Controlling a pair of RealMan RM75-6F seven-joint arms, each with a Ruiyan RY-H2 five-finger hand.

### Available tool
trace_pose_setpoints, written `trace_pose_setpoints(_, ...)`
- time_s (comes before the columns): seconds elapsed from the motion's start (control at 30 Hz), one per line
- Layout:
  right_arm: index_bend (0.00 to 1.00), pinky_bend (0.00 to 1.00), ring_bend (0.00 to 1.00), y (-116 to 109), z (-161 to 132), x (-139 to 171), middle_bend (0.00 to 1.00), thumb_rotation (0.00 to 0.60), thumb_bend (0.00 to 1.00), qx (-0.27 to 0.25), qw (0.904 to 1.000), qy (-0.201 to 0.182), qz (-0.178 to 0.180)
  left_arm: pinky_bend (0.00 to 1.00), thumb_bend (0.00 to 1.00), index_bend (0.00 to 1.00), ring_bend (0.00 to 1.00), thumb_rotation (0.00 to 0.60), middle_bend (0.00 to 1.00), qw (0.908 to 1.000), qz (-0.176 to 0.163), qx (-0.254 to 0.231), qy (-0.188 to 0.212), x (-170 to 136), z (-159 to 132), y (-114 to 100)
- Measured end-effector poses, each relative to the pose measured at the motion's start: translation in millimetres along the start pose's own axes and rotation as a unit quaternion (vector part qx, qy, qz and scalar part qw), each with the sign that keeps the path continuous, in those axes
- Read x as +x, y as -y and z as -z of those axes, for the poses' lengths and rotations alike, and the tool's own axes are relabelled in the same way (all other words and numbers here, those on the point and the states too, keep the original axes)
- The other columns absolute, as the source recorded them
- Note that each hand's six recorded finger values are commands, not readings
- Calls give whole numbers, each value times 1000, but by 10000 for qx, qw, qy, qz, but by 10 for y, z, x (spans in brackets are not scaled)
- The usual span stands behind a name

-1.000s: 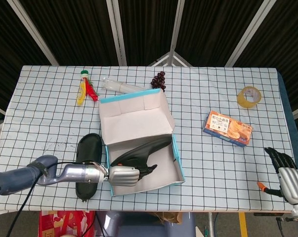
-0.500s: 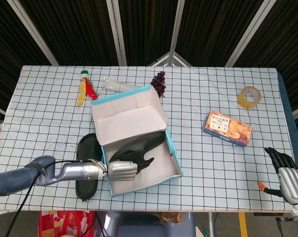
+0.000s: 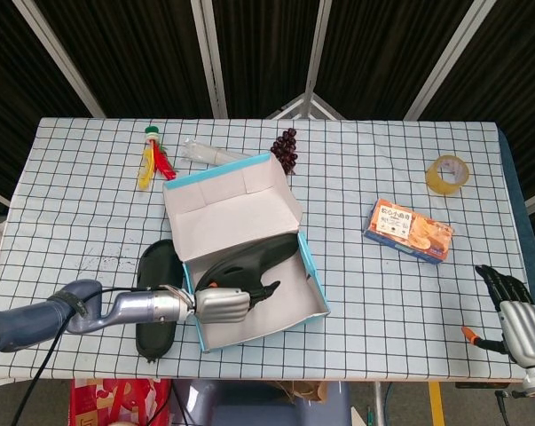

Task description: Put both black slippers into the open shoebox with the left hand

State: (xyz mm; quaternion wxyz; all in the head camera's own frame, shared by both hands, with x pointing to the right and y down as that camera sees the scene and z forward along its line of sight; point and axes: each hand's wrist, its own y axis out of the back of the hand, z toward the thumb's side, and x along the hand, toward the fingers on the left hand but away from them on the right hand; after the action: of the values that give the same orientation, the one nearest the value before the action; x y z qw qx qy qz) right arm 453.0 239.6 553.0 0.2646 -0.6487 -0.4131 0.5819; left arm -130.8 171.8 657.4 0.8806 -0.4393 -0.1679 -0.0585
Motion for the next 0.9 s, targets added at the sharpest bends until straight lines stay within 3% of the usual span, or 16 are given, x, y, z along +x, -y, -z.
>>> trace_pose_setpoints(0.43,13,72,95,5,2,-4,75,600,221,-3,10000,6,-25,78,223,234,80,600,281,10000,-27,28,-43,-40,82,-99)
trace_pose_setpoints(0.67,13,72,95,7,0,3,75,600,221,-2,10000,3,-37,71,164,184,30,600,172,9997,208,128,-46,-87,140,-64)
trace_pose_setpoints(0.9,13,72,95,17,9,-11,74,600,221,8,10000,25,-72,71,162,182,29,600,148,9992,335,221,-88,-112,189,-70)
